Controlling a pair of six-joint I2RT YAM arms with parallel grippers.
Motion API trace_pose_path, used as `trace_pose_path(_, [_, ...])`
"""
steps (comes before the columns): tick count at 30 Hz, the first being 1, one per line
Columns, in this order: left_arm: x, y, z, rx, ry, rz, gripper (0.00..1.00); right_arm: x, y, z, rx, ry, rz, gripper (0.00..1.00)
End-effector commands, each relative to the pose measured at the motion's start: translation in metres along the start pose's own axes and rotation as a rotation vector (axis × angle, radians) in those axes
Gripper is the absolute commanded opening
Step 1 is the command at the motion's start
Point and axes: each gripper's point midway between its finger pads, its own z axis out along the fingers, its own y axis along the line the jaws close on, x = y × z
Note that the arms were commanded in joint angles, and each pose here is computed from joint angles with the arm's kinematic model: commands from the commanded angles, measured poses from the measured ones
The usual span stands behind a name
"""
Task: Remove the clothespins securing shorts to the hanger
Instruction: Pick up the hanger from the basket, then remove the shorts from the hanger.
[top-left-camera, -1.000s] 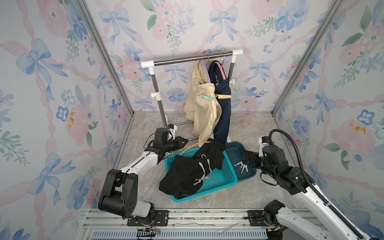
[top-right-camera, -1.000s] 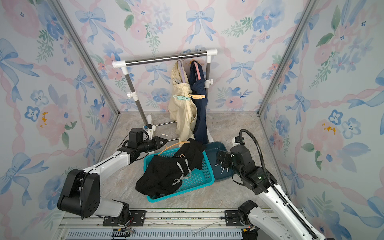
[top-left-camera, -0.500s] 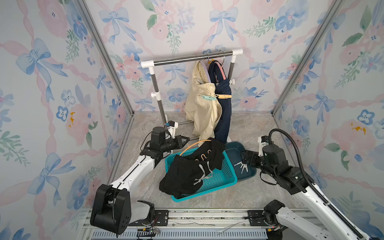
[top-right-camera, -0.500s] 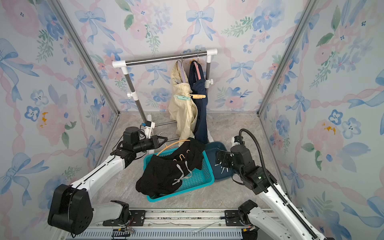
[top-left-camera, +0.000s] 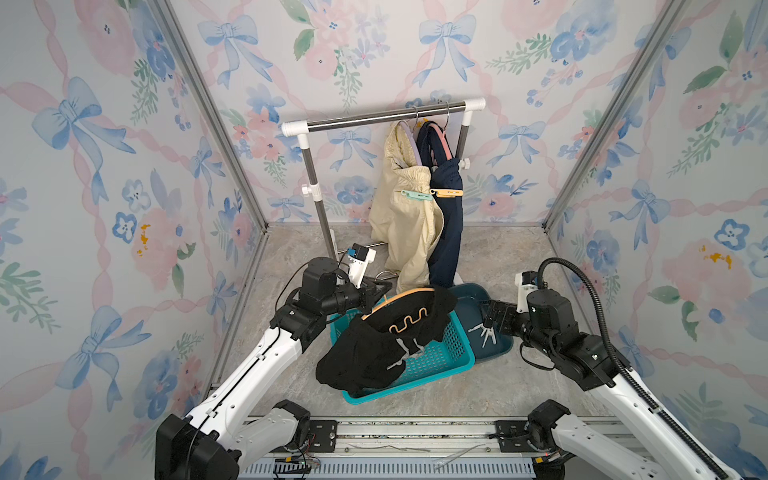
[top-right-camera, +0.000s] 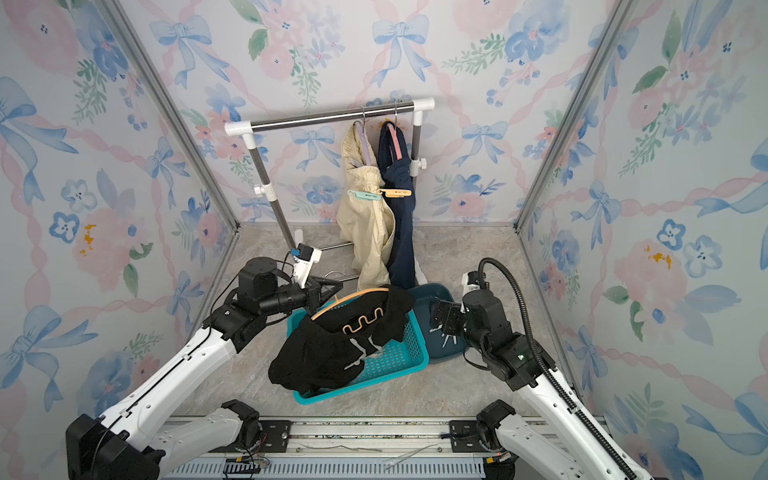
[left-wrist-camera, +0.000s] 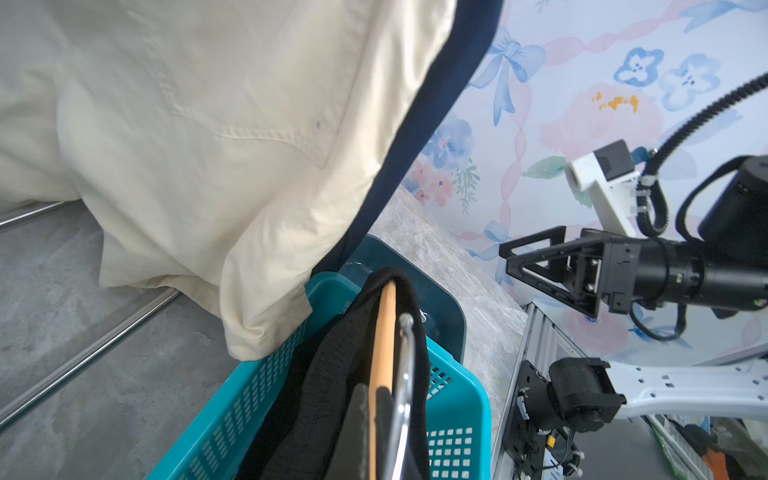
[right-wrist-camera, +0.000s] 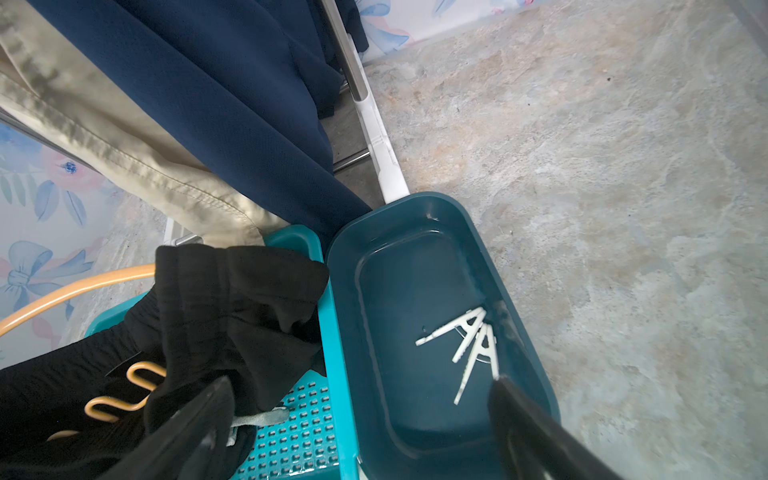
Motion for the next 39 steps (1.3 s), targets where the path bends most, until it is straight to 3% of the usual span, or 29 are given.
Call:
trace_pose_path(1, [-0.029,-0.025,-0.016,0.014,-0.086,0.157,0.0,-0.009,0.011,-0.007,-0.027,-0.017,-0.032,0.97])
trace_pose_path(10, [-0.066,-0.054,-0.047,-0.019,-0.215,0.35,0.0,-0.02,0.034,-0.02,-0.012,-0.028,-0.098,0.98])
trace_pose_path(22, [-0.069,-0.073,-0.072,-0.01,-0.228,0.506,0.0,-0.01,0.078,-0.025,-0.06,-0.019,-0.167,0.98])
trace_pose_path(32, [-0.064,-0.066,-0.082,-0.083,-0.214,0.549,0.0,0.002,0.123,-0.033,-0.135,-0.02,-0.183,0.96])
trace_pose_path(39, [-0.061,-0.071,-0.079,-0.042,-0.202,0.528,0.0,0.005,0.16,-0.022,-0.191,-0.016,-0.191,0.97])
